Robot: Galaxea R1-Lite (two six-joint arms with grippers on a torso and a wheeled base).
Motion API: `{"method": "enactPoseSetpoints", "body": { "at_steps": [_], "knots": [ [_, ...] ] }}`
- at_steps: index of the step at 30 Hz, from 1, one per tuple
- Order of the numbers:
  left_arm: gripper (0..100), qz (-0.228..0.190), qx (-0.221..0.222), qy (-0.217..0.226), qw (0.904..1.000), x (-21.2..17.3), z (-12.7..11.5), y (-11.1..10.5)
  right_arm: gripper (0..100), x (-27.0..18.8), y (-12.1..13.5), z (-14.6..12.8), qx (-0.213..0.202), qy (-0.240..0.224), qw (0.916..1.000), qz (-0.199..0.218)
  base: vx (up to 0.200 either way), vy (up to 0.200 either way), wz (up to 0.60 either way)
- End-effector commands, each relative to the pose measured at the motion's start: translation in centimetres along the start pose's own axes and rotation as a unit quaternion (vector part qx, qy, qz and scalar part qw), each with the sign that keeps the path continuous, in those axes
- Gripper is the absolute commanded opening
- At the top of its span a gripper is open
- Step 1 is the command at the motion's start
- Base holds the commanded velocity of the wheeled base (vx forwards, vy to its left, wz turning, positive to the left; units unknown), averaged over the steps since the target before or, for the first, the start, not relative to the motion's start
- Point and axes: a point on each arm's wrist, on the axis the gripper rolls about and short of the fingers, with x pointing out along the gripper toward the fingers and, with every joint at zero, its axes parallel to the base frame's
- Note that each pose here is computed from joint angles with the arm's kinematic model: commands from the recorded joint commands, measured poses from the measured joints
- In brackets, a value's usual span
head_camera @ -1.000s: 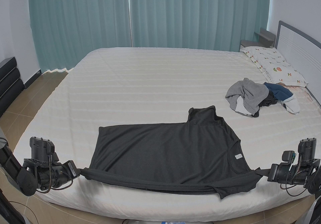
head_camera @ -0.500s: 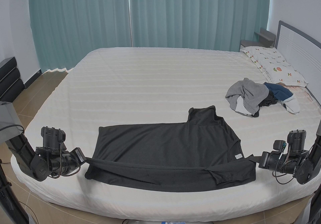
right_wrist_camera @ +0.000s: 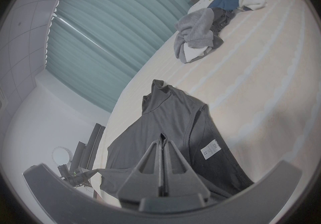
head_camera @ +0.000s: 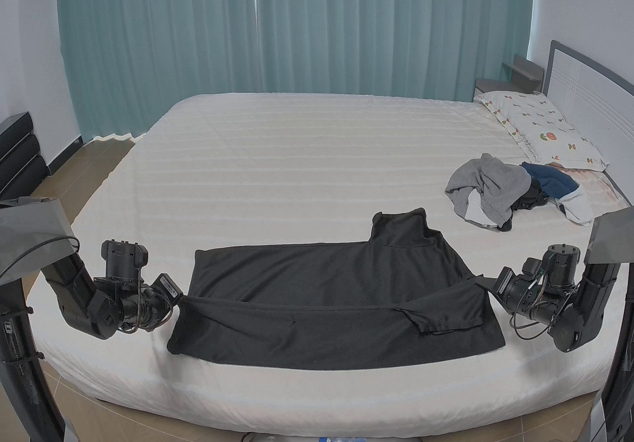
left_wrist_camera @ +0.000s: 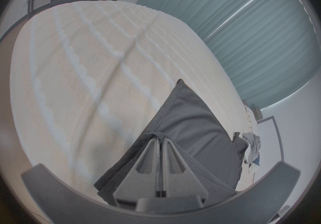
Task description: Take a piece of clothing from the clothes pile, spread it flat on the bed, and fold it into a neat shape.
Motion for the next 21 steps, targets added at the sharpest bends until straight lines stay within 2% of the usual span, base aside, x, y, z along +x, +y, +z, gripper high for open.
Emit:
{"method": "enactPoseSetpoints", "body": {
  "at_steps": [1, 13, 21],
  "knots": [
    [0, -0.001, -0.004, -0.002, 1.0, 0.6, 0.0, 0.1, 0, 0.7, -0.8, -0.8, 0.009, 0.013, 0.9998, -0.009, 0.0, 0.0, 0.0],
    [0, 0.0, -0.002, 0.001, 1.0, 1.8, -0.1, 0.2, 0, 1.1, -0.9, -1.0, 0.007, 0.013, 0.9999, -0.007, 0.0, 0.0, 0.0],
    [0, 0.0, -0.004, -0.002, 1.0, 2.4, 0.0, 0.2, 0, 1.6, -0.6, -0.4, -0.003, -0.014, 0.9998, 0.011, 0.0, 0.0, 0.0]
  ]
}}
